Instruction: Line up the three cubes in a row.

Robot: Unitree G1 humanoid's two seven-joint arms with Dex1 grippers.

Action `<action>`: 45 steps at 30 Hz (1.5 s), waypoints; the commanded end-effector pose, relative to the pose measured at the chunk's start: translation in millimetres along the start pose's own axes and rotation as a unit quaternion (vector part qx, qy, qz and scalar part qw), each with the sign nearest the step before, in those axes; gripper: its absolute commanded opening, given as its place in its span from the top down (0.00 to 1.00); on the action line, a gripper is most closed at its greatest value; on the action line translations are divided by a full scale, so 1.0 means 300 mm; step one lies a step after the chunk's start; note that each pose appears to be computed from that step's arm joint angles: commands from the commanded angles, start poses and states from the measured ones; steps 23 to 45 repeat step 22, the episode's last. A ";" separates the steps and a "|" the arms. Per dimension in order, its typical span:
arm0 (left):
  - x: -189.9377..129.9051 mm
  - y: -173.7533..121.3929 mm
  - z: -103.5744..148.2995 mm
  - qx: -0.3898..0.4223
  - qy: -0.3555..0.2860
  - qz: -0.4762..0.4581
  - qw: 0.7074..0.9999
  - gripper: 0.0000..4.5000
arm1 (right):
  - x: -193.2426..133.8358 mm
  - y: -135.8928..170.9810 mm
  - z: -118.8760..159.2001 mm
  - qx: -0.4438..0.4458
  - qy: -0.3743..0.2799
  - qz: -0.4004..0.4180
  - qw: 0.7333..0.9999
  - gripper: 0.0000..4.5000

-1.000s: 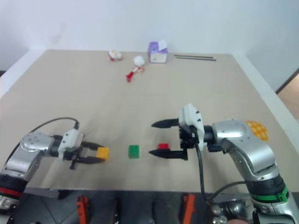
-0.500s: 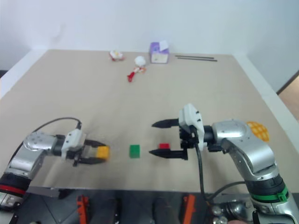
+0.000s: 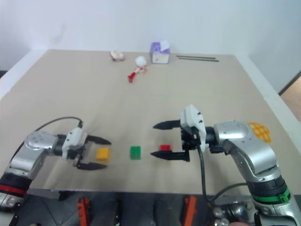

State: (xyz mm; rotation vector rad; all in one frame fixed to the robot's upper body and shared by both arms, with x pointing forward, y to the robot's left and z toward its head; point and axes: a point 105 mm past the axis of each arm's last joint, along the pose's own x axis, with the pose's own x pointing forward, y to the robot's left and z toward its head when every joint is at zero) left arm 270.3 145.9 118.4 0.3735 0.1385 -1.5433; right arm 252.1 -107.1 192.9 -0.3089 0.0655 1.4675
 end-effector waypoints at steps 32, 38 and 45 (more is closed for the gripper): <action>-0.263 0.346 -0.032 -0.143 -0.111 0.730 0.659 0.00 | -0.249 -0.363 -0.192 0.102 -0.136 -0.662 0.730 0.00; -0.263 0.346 -0.032 -0.143 -0.111 0.730 0.659 0.00 | -0.249 -0.363 -0.192 0.102 -0.136 -0.662 0.730 0.00; -0.263 0.346 -0.032 -0.143 -0.111 0.730 0.659 0.00 | -0.249 -0.363 -0.192 0.102 -0.136 -0.662 0.730 0.00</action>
